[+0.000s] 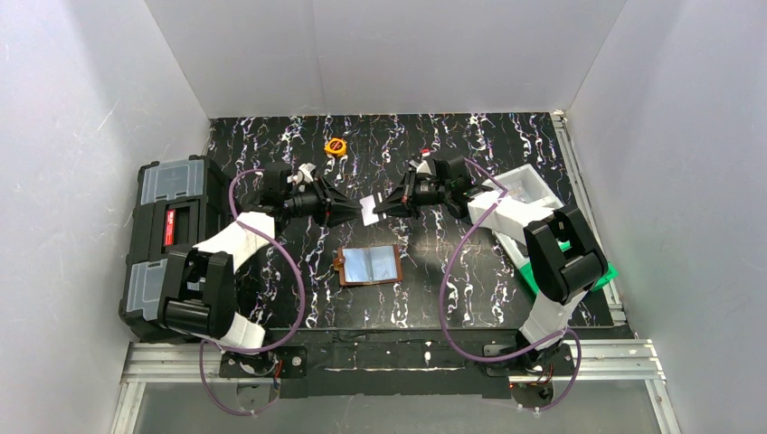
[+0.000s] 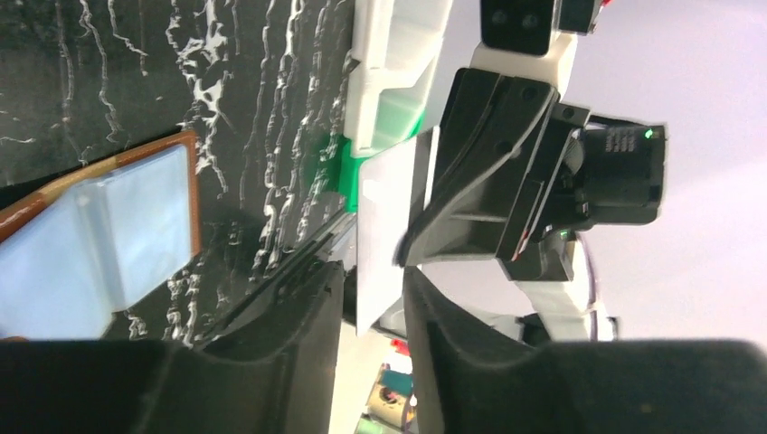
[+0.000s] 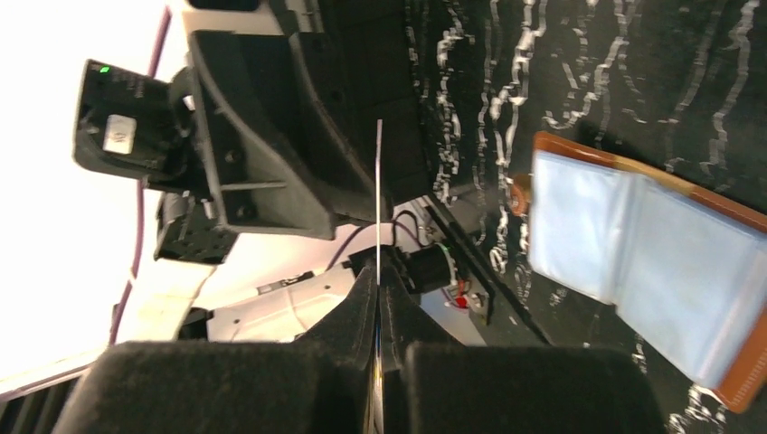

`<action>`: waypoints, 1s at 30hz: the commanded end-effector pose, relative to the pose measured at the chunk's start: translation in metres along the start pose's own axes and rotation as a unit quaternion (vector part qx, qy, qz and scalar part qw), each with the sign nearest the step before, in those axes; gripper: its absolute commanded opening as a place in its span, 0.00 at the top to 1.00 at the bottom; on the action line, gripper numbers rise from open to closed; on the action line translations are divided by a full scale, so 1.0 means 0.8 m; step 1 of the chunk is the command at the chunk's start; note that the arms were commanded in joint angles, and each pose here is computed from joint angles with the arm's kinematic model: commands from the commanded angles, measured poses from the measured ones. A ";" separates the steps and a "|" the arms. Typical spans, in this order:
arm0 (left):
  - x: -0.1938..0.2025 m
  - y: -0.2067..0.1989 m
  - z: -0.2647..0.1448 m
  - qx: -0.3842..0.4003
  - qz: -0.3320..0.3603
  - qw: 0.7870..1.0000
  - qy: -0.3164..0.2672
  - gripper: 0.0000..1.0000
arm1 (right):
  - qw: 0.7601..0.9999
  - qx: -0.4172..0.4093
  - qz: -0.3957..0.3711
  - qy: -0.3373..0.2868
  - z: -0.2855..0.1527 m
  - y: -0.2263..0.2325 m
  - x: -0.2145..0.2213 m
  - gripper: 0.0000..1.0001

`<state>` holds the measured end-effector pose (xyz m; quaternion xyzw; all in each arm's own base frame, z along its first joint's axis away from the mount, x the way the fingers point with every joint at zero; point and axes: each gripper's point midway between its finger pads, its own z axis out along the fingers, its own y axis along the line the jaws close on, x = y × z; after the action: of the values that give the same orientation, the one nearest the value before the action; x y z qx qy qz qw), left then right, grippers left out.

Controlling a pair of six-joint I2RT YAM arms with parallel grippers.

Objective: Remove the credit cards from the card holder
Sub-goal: Place the credit card in the storage box.

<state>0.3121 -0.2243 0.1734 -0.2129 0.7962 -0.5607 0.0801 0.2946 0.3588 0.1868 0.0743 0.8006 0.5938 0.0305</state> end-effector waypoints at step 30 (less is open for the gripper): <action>0.072 0.024 0.000 -0.162 0.176 0.967 0.085 0.02 | 0.797 0.495 0.069 -0.339 -0.329 -0.139 -0.132 0.99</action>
<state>0.2606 -0.2467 0.1572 -0.0488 0.8999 -0.4268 0.0757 0.3397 0.1127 0.1527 0.2952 0.9204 0.1553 0.2042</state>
